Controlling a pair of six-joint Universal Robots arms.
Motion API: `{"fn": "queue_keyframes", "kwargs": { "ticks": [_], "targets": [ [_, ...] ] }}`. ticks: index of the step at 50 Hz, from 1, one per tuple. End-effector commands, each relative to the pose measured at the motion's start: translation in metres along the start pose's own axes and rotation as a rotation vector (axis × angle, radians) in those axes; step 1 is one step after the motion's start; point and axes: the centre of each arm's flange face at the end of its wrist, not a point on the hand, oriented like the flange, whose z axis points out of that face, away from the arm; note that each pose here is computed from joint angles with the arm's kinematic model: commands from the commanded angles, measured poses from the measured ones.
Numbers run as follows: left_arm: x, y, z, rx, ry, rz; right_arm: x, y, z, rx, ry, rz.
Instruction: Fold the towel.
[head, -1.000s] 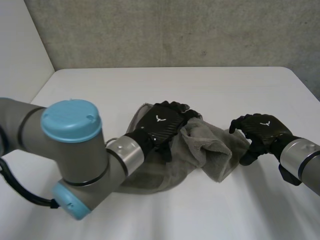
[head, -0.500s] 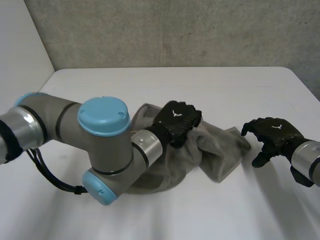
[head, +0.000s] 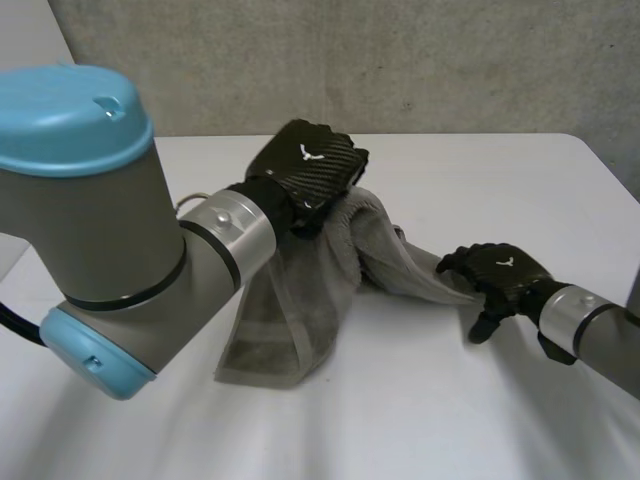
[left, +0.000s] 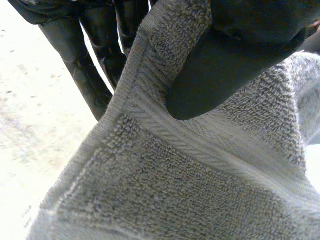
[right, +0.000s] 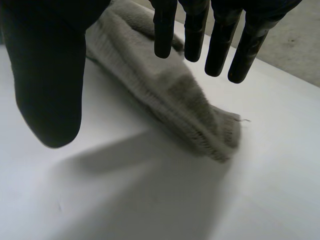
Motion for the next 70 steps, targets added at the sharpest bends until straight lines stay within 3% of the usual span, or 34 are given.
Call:
{"fn": "queue_keyframes", "kwargs": {
  "ticks": [1, 11, 15, 22, 25, 30, 38, 44, 49, 55, 60, 62, 63, 65, 66, 67, 68, 70],
  "targets": [
    [-0.015, 0.001, -0.005, -0.045, -0.065, 0.009, -0.010, -0.001, 0.018, 0.015, 0.021, 0.004],
    [-0.020, 0.005, -0.017, -0.109, -0.067, -0.002, 0.001, -0.010, 0.055, 0.077, 0.149, -0.026],
    [-0.026, 0.006, -0.019, -0.120, -0.082, -0.003, 0.011, -0.021, 0.052, 0.098, 0.217, -0.035],
    [-0.056, 0.012, -0.029, -0.174, -0.153, -0.015, 0.022, -0.113, -0.003, 0.314, 0.325, -0.152],
    [-0.062, 0.014, -0.030, -0.185, -0.168, -0.018, 0.018, -0.122, -0.013, 0.316, 0.313, -0.196],
    [-0.082, 0.033, -0.036, -0.270, -0.213, -0.039, 0.000, -0.142, -0.054, 0.222, 0.269, -0.435],
    [-0.077, 0.068, -0.043, -0.403, -0.177, -0.012, -0.019, -0.120, -0.077, -0.040, 0.152, -0.637],
    [-0.063, 0.099, -0.043, -0.506, -0.104, 0.050, -0.022, -0.106, -0.075, -0.125, 0.105, -0.643],
    [-0.054, 0.131, -0.033, -0.587, -0.025, 0.133, -0.033, -0.090, -0.052, -0.179, 0.050, -0.656],
    [-0.063, 0.138, -0.011, -0.562, -0.042, 0.164, -0.036, -0.089, -0.024, -0.174, 0.085, -0.704],
    [-0.096, 0.109, 0.023, -0.401, -0.184, 0.226, -0.024, -0.125, 0.011, 0.013, 0.280, -0.769],
    [-0.131, 0.064, 0.042, -0.220, -0.358, 0.287, -0.006, -0.178, 0.021, 0.242, 0.508, -0.792],
    [-0.131, 0.064, 0.042, -0.219, -0.359, 0.287, -0.006, -0.178, 0.021, 0.243, 0.509, -0.792],
    [-0.166, 0.010, 0.050, -0.004, -0.568, 0.339, 0.007, -0.237, 0.010, 0.519, 0.730, -0.787],
    [-0.167, 0.010, 0.050, -0.003, -0.569, 0.339, 0.007, -0.237, 0.009, 0.521, 0.731, -0.787],
    [-0.181, -0.016, 0.048, 0.108, -0.672, 0.355, 0.011, -0.262, -0.002, 0.666, 0.825, -0.778],
    [-0.181, -0.017, 0.048, 0.110, -0.673, 0.355, 0.011, -0.262, -0.002, 0.667, 0.825, -0.778],
    [-0.197, -0.058, 0.034, 0.286, -0.813, 0.372, 0.012, -0.293, -0.029, 0.867, 0.955, -0.765]
  ]
}}
